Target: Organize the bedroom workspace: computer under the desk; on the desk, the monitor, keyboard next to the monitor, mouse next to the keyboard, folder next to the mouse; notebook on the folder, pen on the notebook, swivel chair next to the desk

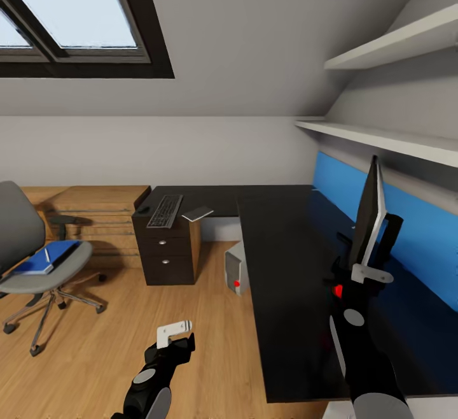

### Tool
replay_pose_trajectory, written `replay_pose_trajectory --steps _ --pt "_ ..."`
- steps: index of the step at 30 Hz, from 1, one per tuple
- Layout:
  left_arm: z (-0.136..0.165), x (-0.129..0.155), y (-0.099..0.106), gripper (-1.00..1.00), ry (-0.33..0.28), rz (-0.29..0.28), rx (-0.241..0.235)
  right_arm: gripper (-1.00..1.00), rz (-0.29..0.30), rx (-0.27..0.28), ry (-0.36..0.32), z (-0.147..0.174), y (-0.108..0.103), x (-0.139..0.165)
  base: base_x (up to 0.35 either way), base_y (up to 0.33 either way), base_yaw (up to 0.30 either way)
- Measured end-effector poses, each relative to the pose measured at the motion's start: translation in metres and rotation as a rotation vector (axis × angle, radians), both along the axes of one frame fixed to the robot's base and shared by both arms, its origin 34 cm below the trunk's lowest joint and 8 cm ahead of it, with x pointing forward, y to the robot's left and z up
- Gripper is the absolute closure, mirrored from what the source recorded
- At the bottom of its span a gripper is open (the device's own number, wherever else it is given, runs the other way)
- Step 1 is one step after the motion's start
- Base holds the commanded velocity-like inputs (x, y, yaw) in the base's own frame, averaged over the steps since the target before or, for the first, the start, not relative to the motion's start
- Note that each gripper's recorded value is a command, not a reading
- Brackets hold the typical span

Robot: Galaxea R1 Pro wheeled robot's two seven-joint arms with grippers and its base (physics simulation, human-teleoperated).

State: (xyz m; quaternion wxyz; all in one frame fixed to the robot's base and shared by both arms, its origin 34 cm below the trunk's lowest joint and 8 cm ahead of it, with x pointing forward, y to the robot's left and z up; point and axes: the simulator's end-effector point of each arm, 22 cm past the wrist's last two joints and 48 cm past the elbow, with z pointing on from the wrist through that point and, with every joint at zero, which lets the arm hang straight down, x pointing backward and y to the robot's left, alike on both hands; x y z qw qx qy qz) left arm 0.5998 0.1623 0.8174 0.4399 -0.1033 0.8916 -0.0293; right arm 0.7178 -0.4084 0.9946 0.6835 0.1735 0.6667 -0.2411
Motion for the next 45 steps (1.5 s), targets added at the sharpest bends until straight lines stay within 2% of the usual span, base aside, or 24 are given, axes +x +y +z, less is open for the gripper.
replay_pose_trajectory --steps 14,24,45 --pt "0.0001 0.0001 0.0007 -1.00 0.000 0.002 0.002 -1.00 -0.001 0.000 0.002 -0.0005 0.0003 0.0000 -0.144 -0.166 0.000" --pt "0.0004 0.0001 0.0008 -1.00 -0.001 0.001 0.001 -1.00 0.001 0.001 0.007 -0.0024 0.0009 0.0001 -0.049 -0.184 0.000" --pt "0.0037 0.0016 0.0014 -1.00 -0.009 0.003 0.000 -1.00 0.003 0.004 0.001 -0.0020 0.0027 -0.0002 -0.003 -0.079 0.000"
